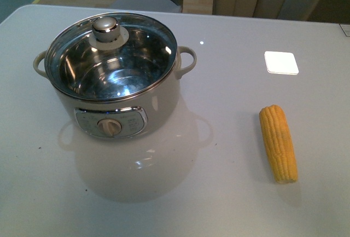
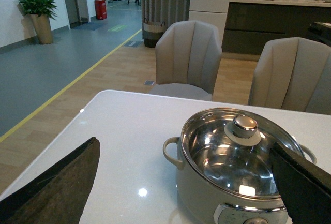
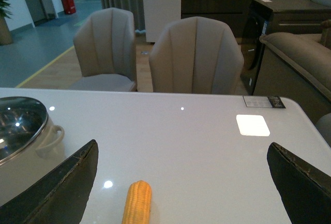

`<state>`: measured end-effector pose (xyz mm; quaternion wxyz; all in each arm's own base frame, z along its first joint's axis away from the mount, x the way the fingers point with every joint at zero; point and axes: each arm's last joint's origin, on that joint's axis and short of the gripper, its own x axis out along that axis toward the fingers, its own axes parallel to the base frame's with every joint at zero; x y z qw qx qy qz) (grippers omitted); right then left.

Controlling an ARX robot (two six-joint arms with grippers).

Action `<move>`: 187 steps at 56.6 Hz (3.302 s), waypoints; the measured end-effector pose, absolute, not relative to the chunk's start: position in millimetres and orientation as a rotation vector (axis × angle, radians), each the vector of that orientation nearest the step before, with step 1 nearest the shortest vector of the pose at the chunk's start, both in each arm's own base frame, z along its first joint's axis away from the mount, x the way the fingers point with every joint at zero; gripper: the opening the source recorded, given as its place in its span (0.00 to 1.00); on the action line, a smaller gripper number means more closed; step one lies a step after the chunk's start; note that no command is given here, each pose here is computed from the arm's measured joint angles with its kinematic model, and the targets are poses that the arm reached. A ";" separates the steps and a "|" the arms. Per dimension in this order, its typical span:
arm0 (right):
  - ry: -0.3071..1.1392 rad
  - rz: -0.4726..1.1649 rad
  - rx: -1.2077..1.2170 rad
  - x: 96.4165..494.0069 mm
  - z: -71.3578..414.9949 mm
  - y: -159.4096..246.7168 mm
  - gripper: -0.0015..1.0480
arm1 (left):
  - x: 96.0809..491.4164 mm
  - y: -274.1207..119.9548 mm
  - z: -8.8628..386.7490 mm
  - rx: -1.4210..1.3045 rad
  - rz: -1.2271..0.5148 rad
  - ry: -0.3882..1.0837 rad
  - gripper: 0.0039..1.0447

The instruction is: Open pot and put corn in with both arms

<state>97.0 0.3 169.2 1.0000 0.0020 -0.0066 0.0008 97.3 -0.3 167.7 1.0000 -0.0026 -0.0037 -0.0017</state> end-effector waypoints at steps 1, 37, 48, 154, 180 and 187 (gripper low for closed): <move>-0.013 0.002 0.004 97.0 169.2 0.3 0.92 | 97.3 -0.3 167.7 -0.005 -0.003 -0.007 0.94; -0.013 0.002 0.004 97.0 169.2 0.3 0.92 | 97.3 -0.3 167.7 -0.005 -0.003 -0.007 0.94; -0.013 0.003 0.004 97.0 169.2 0.3 0.92 | 99.5 -2.0 167.5 -0.053 -0.191 0.007 0.94; -0.014 0.003 0.004 96.9 169.3 0.3 0.92 | 412.0 -78.9 66.9 0.021 -0.451 0.327 0.94; -0.014 0.003 0.004 96.9 169.3 0.3 0.92 | 412.9 -83.2 61.8 0.023 -0.456 0.330 0.61; -0.014 0.003 0.004 96.9 169.3 0.3 0.92 | 412.4 -86.9 62.1 0.048 -0.459 0.323 0.40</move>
